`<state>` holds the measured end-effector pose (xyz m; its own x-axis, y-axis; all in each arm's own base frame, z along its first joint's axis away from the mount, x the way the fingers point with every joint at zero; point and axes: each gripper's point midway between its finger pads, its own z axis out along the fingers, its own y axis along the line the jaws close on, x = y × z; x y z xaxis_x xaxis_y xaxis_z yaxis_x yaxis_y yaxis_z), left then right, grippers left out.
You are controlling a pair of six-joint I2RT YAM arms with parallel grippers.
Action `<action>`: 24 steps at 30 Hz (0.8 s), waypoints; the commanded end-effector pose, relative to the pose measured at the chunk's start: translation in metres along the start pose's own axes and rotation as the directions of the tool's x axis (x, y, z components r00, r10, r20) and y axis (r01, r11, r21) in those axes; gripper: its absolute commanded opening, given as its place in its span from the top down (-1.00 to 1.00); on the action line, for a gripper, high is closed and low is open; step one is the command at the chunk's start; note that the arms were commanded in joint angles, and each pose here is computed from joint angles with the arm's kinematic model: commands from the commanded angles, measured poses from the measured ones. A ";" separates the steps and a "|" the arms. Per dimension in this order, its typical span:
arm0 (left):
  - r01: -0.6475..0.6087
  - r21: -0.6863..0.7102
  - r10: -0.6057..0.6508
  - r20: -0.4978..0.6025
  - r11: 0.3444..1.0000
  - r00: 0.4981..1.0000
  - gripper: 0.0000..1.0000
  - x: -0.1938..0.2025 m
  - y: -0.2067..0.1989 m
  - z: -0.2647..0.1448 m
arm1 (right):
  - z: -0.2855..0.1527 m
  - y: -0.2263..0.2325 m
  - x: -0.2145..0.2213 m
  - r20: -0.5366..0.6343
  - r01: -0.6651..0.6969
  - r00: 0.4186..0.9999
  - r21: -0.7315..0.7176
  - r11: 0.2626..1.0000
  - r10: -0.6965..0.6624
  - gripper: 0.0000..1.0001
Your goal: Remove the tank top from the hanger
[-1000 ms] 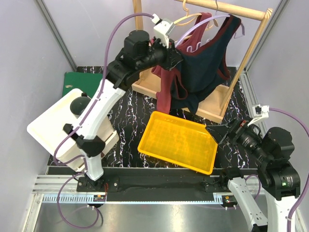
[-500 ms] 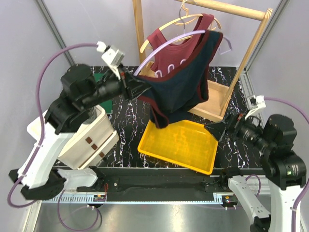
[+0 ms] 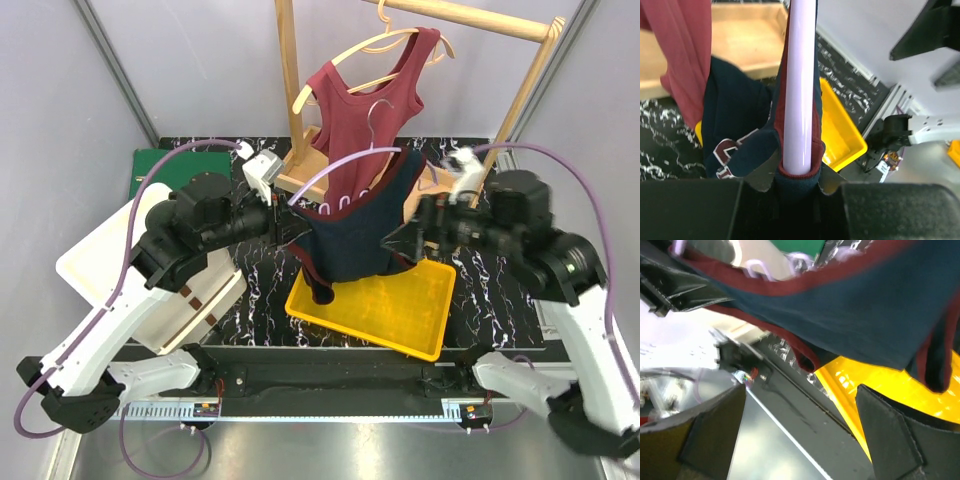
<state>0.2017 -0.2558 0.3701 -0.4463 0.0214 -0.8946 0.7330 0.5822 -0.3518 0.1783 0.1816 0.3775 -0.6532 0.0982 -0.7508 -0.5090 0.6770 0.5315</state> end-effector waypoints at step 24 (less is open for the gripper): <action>-0.034 0.228 0.010 0.107 0.973 0.994 1.00 0.032 -0.040 -0.050 | 0.073 0.059 -0.113 0.373 0.118 0.898 0.303 0.946 -0.232 -0.48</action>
<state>0.1467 -0.2322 0.3218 -0.4895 0.0371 -0.8712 0.7637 0.5004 -0.4078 0.2469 0.2581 0.4502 -0.3174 0.1498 -0.9364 -0.4263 0.8595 0.2820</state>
